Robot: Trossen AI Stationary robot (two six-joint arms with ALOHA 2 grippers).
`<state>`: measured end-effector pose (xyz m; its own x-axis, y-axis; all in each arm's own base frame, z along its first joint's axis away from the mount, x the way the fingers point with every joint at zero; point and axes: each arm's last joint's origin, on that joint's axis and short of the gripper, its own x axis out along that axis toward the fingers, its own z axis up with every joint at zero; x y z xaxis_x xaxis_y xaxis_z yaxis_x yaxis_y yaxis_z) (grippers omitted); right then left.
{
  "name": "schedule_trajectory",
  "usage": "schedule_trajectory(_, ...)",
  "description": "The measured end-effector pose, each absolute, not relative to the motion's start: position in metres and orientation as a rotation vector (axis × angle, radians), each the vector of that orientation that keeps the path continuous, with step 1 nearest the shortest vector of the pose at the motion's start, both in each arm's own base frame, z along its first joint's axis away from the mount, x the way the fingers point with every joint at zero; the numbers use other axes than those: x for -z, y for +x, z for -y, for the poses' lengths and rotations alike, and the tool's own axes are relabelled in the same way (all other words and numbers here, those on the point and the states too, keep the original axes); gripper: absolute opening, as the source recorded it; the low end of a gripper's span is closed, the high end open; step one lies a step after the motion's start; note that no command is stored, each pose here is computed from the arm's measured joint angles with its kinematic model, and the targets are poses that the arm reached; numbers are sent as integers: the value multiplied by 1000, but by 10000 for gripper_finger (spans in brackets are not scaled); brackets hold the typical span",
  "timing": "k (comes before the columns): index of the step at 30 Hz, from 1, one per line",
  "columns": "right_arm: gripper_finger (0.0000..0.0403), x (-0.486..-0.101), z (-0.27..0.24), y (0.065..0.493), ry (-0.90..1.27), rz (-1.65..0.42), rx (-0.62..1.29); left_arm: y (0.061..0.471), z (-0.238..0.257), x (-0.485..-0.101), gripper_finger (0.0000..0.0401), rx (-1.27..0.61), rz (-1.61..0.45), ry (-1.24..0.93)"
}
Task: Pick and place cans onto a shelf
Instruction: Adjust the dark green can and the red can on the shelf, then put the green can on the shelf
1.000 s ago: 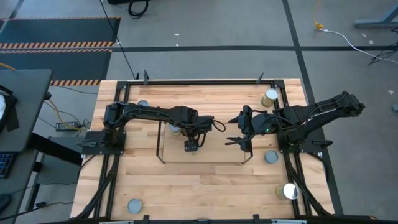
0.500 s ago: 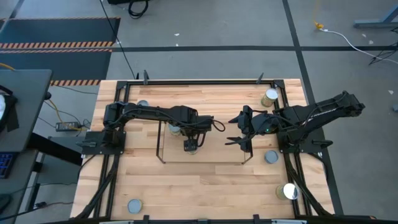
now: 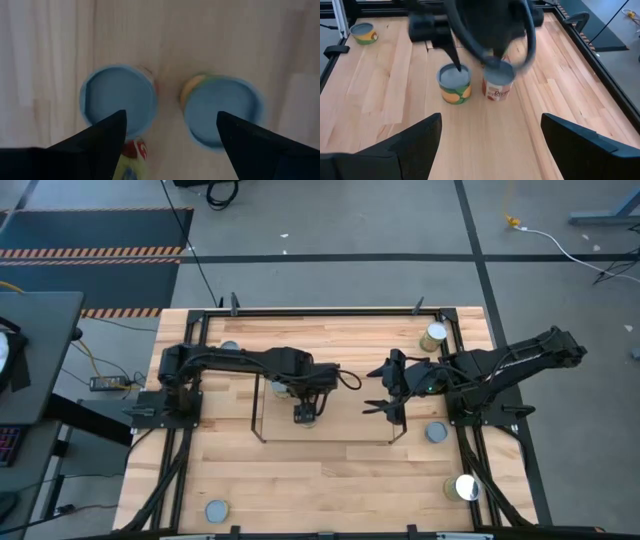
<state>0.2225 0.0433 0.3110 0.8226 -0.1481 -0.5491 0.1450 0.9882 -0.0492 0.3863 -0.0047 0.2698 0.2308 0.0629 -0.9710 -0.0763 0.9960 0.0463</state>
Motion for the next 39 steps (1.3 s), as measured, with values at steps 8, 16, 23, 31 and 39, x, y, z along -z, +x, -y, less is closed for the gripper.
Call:
schedule_trajectory(8,348,-316,-37,227,-37,-533,171,349,17,-340,312,-37,-1085,31)
schedule_trajectory(16,348,-334,-3,224,-170,-479,394,294,6,-384,296,-88,-876,114)
schedule_trajectory(23,348,-341,55,218,-221,-477,698,242,-24,-398,295,-215,-710,196)
schedule_trajectory(31,348,-331,124,195,-99,-488,1026,201,-68,-380,295,-476,-598,196)
schedule_trajectory(39,348,-314,160,162,69,-529,1249,182,-93,-380,295,-631,-574,102)
